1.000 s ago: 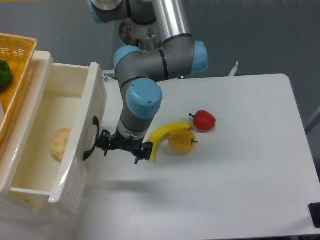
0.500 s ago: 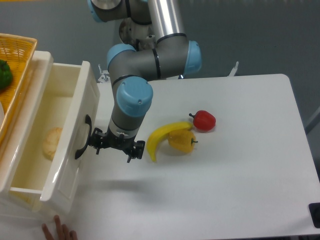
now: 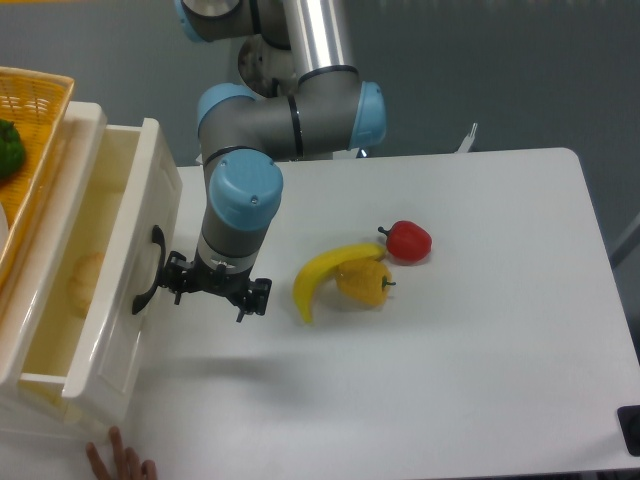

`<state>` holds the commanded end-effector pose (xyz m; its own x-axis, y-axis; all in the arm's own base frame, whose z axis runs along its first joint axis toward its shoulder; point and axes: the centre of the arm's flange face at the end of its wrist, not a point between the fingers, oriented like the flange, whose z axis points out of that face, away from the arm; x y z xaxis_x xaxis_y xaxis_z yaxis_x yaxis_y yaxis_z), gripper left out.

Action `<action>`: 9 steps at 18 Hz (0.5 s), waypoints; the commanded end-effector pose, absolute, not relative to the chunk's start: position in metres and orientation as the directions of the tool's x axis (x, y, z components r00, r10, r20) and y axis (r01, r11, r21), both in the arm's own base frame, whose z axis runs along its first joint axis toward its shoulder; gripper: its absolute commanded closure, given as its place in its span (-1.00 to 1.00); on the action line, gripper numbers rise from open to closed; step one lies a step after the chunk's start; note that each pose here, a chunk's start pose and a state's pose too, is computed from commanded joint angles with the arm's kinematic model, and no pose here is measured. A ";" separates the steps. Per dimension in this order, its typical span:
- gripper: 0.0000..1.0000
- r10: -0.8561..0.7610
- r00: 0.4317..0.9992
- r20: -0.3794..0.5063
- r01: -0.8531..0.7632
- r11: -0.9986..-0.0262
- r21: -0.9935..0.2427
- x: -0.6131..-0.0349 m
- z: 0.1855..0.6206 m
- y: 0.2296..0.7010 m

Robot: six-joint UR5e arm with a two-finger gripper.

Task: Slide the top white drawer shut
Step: 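Keep pushing the drawer front until it sits flush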

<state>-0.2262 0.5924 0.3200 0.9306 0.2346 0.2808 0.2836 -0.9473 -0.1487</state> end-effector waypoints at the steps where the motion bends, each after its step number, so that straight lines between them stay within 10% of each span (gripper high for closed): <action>1: -1.00 0.236 0.930 0.281 0.285 -0.947 -0.148 -0.225 0.320 0.593; 9: -1.00 0.209 0.937 0.281 0.258 -0.954 -0.153 -0.209 0.322 0.599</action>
